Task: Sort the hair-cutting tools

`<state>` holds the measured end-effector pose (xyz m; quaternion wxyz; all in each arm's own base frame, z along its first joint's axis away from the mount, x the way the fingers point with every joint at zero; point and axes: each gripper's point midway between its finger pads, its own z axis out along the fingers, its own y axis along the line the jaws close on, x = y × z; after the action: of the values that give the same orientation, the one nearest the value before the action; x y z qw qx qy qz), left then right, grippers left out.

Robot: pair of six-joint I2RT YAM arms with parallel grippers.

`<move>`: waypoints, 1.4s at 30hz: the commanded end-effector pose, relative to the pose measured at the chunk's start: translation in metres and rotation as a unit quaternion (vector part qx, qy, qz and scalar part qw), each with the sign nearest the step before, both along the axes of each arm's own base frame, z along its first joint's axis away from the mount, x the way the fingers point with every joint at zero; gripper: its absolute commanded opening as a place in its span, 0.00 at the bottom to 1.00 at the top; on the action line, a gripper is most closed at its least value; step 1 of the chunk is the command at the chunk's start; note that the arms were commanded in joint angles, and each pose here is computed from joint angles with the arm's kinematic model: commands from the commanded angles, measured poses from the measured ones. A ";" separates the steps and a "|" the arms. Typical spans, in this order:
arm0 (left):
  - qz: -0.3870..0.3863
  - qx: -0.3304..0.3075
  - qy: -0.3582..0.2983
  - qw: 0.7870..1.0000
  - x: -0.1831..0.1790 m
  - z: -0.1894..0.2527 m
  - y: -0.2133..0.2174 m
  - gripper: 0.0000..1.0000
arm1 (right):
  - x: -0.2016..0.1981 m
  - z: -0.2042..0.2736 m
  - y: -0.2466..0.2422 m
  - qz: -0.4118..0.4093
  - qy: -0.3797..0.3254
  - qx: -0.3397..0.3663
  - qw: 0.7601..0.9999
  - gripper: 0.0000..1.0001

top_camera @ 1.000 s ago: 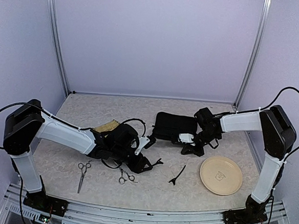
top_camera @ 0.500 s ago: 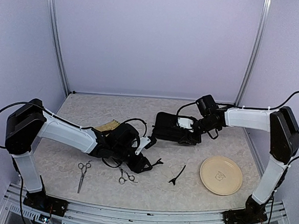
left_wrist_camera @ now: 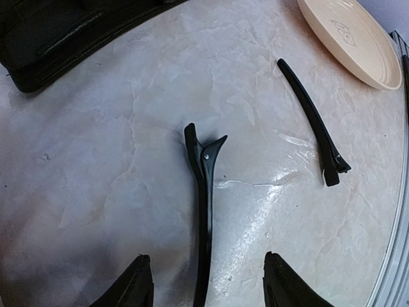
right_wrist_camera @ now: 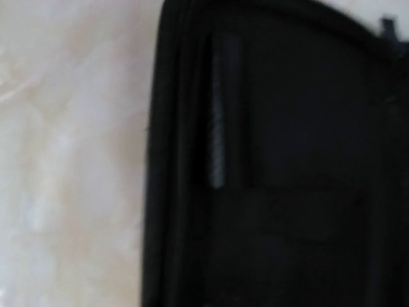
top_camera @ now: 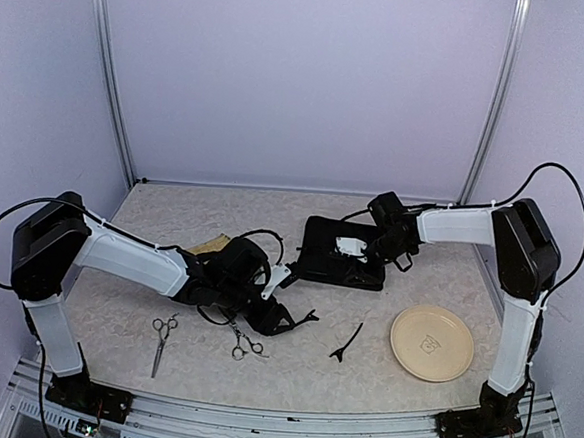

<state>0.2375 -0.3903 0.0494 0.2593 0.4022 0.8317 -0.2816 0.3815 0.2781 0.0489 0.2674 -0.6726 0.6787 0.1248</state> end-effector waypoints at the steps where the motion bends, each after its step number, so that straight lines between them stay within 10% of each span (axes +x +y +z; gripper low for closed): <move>1: -0.009 -0.007 -0.001 1.000 0.000 0.003 -0.005 0.58 | -0.022 -0.013 -0.011 0.007 0.042 -0.014 0.999 0.33; 18: -0.020 0.050 -0.014 0.998 -0.006 -0.022 -0.002 0.57 | -0.098 -0.021 -0.027 0.044 0.088 -0.019 0.995 0.05; 42: -0.032 0.153 -0.047 0.987 -0.002 -0.047 -0.005 0.31 | -0.099 -0.003 -0.009 0.040 0.130 0.024 0.990 0.33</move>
<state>0.2395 -0.4023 0.0183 0.2494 0.4610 0.8347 -0.1690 0.2883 0.2608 0.0384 0.1908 -0.6728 0.6816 0.2153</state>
